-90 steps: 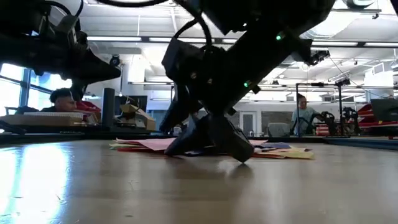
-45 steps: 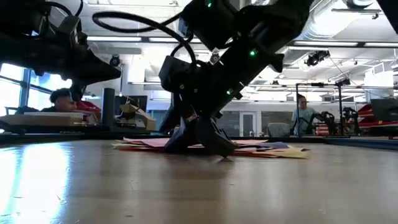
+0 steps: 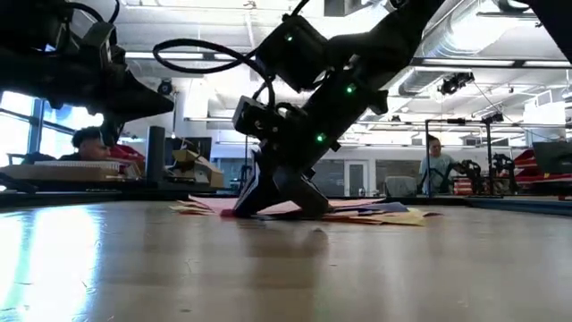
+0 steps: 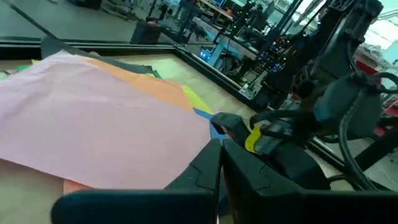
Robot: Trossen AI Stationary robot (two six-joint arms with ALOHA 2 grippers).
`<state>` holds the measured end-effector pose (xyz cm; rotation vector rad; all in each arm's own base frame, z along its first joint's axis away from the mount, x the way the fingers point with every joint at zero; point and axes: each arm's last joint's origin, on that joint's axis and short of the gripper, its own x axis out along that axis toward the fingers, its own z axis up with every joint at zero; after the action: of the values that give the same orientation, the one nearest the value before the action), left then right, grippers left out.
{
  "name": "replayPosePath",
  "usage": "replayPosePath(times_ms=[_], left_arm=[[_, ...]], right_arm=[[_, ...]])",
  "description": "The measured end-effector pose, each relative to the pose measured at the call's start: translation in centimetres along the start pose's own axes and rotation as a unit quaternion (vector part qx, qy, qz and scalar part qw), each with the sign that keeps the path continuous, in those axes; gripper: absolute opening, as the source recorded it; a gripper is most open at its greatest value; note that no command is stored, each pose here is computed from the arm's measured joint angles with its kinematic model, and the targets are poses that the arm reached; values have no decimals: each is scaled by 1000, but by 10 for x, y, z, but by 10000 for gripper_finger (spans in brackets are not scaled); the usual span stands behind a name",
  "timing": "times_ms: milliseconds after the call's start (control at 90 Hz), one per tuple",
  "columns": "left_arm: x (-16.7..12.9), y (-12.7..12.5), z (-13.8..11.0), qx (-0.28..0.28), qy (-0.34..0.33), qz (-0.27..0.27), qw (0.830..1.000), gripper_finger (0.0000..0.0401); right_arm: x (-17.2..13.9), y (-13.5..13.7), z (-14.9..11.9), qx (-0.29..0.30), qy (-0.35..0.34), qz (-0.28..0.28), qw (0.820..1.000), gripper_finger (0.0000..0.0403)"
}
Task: Organize paper
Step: Move the pink paper to the lower right of the table
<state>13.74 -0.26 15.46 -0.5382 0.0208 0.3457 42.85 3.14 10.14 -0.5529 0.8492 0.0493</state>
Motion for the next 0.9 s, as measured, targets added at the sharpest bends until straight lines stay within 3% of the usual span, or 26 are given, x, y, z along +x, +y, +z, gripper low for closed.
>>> replayPosePath(times_ms=[222, 456, 689, 900], left_arm=[[0, 0, 0, 1, 2, 1, 1000, 0], [0, -1, -1, 2, 13, -14, 1000, 0], [-1, -3, -4, 4, 28, -34, 999, 0], [-4, -9, -7, 8, 43, -60, 997, 0]], right_arm=[[-42, -6, 26, 39, -47, 28, 998, 0], [-86, 5, 38, 80, -63, 185, 978, 0], [-103, 61, 28, 149, 76, 354, 920, 0], [-133, 119, 21, 187, 217, 401, 870, 0]])
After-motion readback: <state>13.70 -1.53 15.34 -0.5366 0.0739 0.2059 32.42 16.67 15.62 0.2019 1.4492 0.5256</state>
